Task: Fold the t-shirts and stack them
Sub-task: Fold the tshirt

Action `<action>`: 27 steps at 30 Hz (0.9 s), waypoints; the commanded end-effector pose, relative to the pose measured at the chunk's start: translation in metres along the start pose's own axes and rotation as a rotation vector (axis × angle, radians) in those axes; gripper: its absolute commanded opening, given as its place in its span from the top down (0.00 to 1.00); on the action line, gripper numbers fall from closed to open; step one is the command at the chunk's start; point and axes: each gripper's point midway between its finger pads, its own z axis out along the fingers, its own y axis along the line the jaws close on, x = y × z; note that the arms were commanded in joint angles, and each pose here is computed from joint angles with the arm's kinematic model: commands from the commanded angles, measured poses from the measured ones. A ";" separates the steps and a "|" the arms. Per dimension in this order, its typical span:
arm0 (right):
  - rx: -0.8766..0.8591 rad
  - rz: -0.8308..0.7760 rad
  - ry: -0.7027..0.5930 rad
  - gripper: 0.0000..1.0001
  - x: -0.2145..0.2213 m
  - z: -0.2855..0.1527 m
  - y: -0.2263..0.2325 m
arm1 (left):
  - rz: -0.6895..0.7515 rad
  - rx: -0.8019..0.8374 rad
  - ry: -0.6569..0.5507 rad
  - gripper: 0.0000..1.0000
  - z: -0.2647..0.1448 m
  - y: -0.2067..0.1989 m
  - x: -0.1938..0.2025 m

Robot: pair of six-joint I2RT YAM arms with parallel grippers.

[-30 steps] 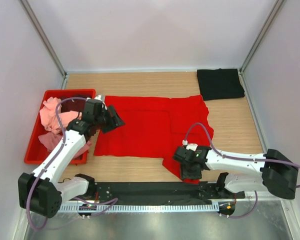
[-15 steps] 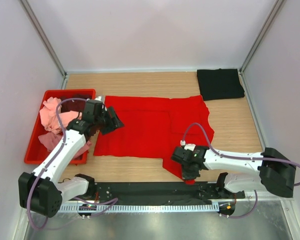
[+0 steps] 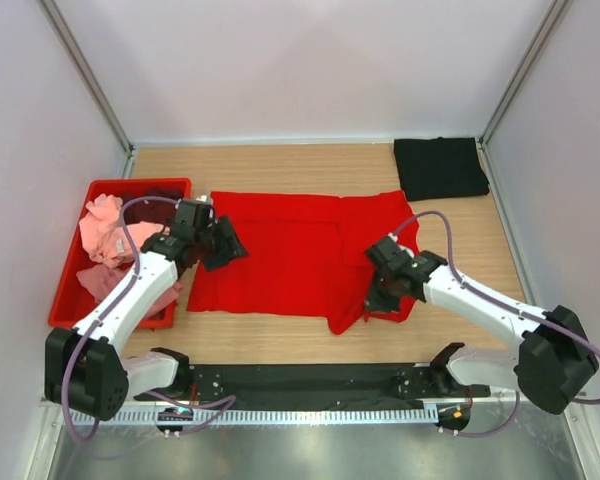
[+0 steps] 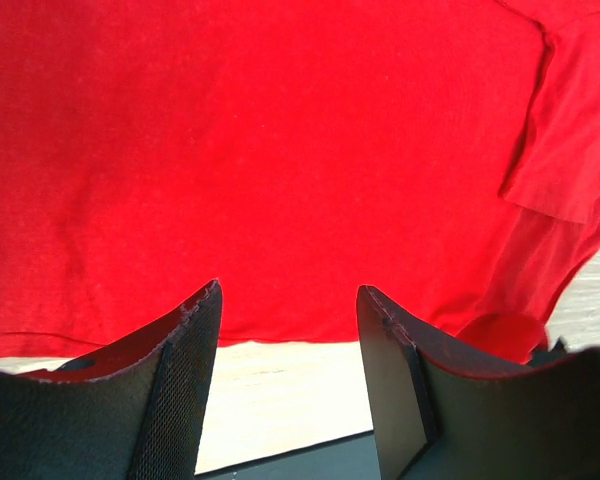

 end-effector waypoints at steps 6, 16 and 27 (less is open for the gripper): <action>-0.194 0.233 0.013 0.90 -0.061 0.015 0.014 | 0.031 -0.083 -0.034 0.42 -0.001 0.015 -0.008; -0.091 0.230 -0.130 0.57 -0.109 -0.012 0.003 | 0.041 -0.156 -0.036 0.43 -0.003 0.030 -0.008; -0.093 0.327 -0.181 0.57 -0.058 -0.017 0.011 | 0.052 -0.123 -0.068 0.42 -0.019 0.023 -0.011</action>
